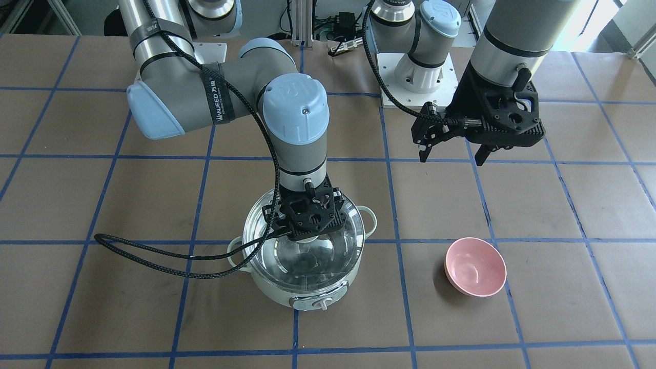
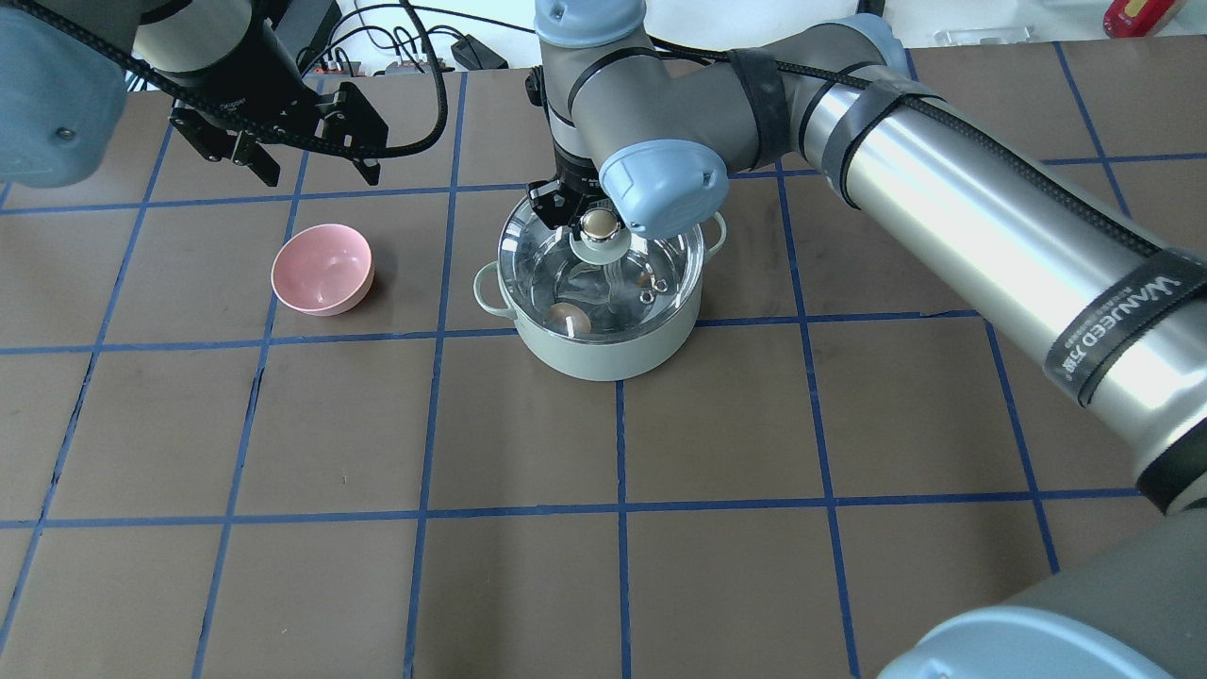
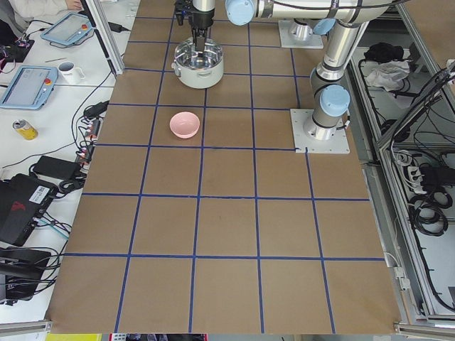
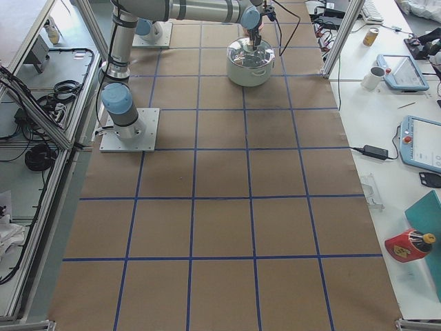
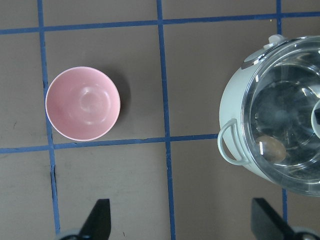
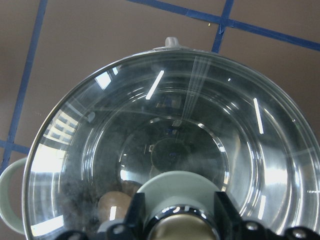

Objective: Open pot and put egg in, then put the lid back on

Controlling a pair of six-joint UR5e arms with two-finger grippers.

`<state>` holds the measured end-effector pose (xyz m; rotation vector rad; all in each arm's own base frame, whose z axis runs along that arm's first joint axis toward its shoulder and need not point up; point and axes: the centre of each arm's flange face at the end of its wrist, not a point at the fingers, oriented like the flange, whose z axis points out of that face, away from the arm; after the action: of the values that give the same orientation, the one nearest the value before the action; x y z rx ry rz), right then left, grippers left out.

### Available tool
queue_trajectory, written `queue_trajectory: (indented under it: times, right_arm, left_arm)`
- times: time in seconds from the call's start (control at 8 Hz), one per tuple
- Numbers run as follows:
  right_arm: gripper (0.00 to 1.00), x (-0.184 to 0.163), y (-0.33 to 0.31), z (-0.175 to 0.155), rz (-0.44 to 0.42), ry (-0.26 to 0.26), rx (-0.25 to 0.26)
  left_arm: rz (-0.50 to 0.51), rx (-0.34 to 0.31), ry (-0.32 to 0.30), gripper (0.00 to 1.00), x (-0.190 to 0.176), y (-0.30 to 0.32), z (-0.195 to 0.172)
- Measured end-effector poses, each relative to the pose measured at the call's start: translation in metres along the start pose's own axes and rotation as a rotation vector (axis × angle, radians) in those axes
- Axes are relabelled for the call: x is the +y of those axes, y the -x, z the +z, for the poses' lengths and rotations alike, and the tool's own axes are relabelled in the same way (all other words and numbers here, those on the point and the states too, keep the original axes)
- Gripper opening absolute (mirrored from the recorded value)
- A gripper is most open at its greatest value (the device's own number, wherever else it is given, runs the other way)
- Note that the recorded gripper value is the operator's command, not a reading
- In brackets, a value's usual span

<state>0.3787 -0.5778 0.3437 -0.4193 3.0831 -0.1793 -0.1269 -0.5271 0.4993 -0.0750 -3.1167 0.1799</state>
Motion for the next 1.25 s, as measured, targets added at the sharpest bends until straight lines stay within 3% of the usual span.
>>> queue_trajectory:
  times: [0.38,0.62,0.88,1.25]
  right_arm:
    - [1.00,0.000,-0.007,-0.013,0.010,-0.015,0.001]
    - [1.00,0.008,-0.027,-0.042,0.040,0.003,0.009]
    - [1.00,0.023,-0.072,-0.082,0.114,0.041,0.027]
    - [1.00,0.037,-0.176,-0.120,0.279,0.053,0.050]
  left_arm:
    - [0.004,-0.001,-0.005,1.00,0.000,-0.001,-0.001]
    - [0.005,0.000,-0.006,1.00,0.000,-0.002,-0.001]
    - [0.005,0.000,-0.006,1.00,0.000,-0.002,-0.001]
    - [0.007,-0.001,-0.006,1.00,0.000,-0.002,-0.001]
